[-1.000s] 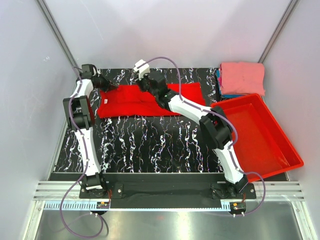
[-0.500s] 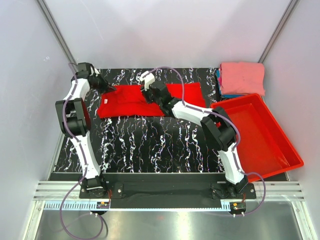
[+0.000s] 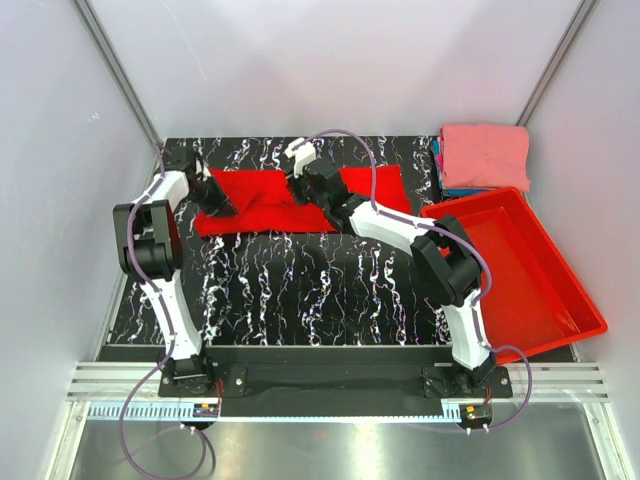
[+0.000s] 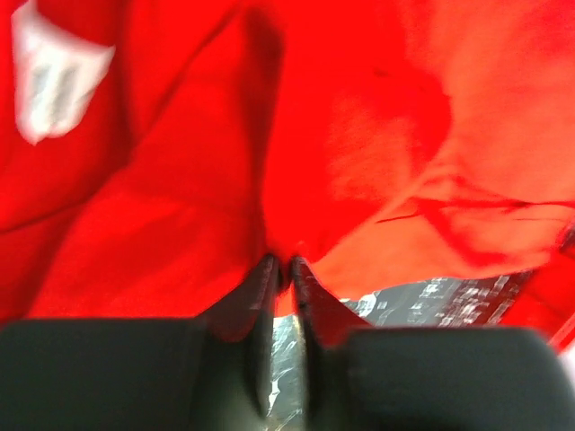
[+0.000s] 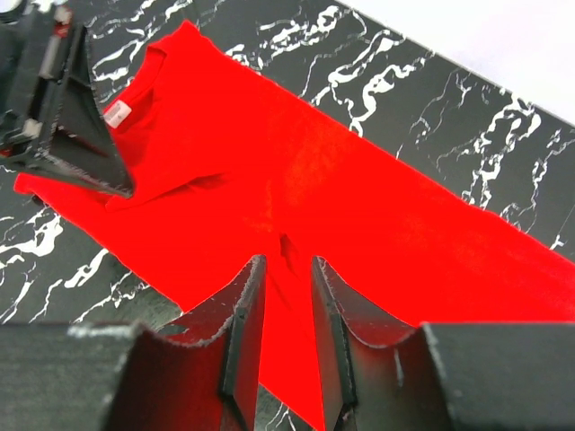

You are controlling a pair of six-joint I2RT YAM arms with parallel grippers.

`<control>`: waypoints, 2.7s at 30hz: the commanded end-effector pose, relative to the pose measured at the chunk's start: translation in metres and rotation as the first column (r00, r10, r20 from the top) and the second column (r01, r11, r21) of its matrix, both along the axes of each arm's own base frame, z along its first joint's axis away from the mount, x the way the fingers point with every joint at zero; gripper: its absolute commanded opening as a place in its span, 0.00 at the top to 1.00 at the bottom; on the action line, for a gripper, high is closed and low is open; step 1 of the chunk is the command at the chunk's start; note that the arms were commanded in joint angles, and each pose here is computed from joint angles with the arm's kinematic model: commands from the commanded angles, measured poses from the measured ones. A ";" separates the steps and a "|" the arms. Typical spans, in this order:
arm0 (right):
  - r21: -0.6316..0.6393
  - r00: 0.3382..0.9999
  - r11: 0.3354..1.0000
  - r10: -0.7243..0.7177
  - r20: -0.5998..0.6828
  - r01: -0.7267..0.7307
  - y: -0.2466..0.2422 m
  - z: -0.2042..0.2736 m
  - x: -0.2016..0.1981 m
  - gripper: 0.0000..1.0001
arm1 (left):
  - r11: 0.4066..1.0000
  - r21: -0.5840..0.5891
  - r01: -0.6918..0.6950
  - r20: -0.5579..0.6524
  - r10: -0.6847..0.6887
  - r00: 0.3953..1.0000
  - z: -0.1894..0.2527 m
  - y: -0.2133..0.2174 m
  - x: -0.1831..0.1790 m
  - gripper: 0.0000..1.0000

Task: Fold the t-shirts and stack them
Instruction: Fold the tshirt

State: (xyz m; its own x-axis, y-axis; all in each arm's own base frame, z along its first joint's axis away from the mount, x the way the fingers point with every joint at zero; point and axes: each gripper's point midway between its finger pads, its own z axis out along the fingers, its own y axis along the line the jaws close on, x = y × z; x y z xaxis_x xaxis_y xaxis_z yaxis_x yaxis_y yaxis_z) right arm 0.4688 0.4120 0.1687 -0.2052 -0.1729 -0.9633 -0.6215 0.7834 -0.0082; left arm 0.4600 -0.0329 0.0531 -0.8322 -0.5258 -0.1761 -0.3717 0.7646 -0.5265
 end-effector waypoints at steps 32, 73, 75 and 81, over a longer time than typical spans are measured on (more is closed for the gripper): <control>0.030 0.972 0.988 -0.141 -0.187 0.149 -0.056 0.006 0.004 0.76 | 0.996 -0.022 0.082 0.185 -0.077 0.980 0.011 -0.045 0.057 0.50; -0.119 0.883 0.954 -0.301 -0.361 0.276 -0.128 -0.031 -0.024 0.92 | 0.891 0.335 -0.305 -0.053 0.341 0.939 -0.030 0.088 -0.035 0.64; -0.135 0.879 0.951 -0.309 -0.363 0.279 -0.130 -0.034 -0.024 0.92 | 0.874 0.370 -0.316 -0.048 0.358 0.933 -0.033 0.100 -0.024 0.64; -0.257 0.853 0.917 -0.384 -0.354 0.306 -0.151 -0.055 -0.027 0.90 | 0.884 0.371 -0.285 -0.024 0.315 0.949 -0.035 0.114 0.029 0.60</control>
State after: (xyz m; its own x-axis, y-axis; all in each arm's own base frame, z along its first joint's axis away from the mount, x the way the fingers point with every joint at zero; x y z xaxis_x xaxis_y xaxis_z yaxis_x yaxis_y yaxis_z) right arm 0.4384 0.2782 0.1158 -0.6363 -0.1532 -0.7561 -0.3318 0.9391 0.0889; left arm 0.4643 0.0620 0.0224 -0.6609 -0.6937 -0.2864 -0.6548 0.7194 -0.2316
